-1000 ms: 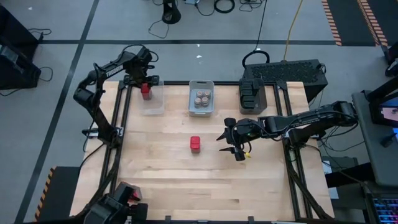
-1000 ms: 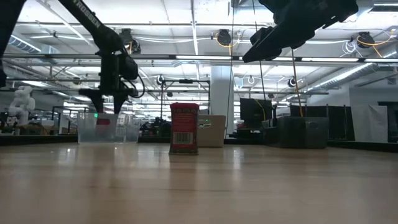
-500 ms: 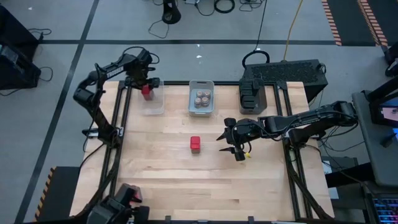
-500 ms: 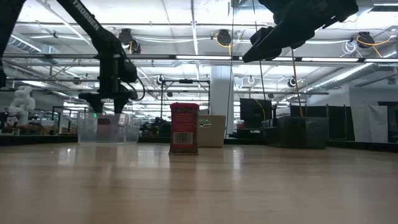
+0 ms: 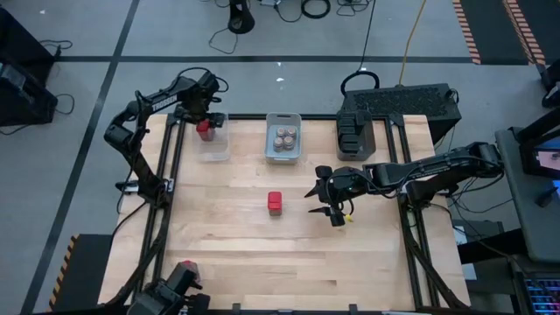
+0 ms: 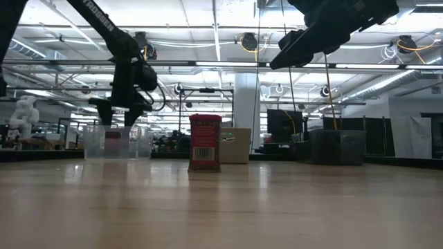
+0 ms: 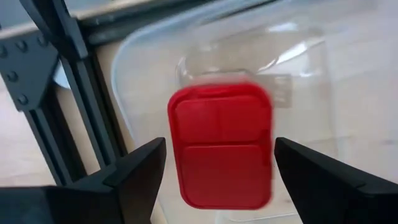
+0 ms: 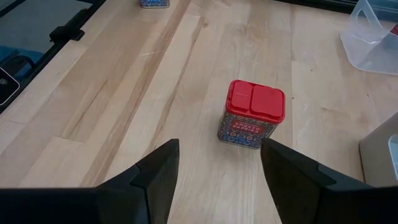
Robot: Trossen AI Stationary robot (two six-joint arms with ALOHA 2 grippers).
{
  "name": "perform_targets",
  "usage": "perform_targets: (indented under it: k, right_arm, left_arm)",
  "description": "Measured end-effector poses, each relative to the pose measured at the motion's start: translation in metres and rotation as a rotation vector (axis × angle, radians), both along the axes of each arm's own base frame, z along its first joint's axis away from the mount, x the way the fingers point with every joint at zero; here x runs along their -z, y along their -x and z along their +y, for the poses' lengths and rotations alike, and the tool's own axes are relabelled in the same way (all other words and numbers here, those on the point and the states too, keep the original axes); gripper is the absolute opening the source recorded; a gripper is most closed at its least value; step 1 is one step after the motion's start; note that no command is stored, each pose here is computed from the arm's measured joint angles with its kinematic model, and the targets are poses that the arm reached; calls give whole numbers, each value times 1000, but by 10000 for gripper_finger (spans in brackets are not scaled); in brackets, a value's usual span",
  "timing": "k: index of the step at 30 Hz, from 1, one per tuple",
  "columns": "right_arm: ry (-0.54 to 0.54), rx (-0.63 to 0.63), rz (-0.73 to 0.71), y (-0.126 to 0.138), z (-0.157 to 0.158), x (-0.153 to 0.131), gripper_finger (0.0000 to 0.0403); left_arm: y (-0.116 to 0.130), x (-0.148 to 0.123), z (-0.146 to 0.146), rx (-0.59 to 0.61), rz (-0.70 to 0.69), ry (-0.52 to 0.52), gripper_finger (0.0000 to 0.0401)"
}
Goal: Sort spices by type
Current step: Put the top left red seasoning can into the transparent bin, then adjust the right red seasoning can
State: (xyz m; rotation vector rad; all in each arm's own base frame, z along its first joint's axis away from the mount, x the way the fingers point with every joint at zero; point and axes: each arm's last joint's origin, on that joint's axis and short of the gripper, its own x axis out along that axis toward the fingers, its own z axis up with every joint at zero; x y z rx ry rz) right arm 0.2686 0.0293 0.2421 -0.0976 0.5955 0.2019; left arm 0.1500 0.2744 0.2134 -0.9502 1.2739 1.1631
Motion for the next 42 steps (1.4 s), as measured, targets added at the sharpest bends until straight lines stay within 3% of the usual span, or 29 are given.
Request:
perform_targets:
  k: [11, 15, 23, 33, 35, 39, 42]
  right_arm:
    - [0, 1, 0, 0, 0, 0, 210]
    - [0, 0, -2, 0, 0, 0, 210]
    - [-2, -1, -42, -2, 0, -3, 210]
    - [-7, 2, -44, -2, 0, -4, 210]
    - [-7, 2, -44, -2, 0, -4, 210]
    - [-8, 3, -44, -2, 0, -4, 210]
    - [-8, 3, -44, -2, 0, -4, 210]
  left_arm:
    - [4, -65, -15, 25, -119, -186, 307]
    - [0, -90, -41, 155, -235, -204, 307]
    - [-27, -128, -121, 444, -351, -251, 307]
    - [-63, -130, -212, 856, -458, -148, 306]
    - [-71, -128, -222, 884, -449, -160, 306]
    - [-91, -121, -235, 823, -489, -152, 306]
    - [-106, -114, -244, 894, -495, -140, 306]
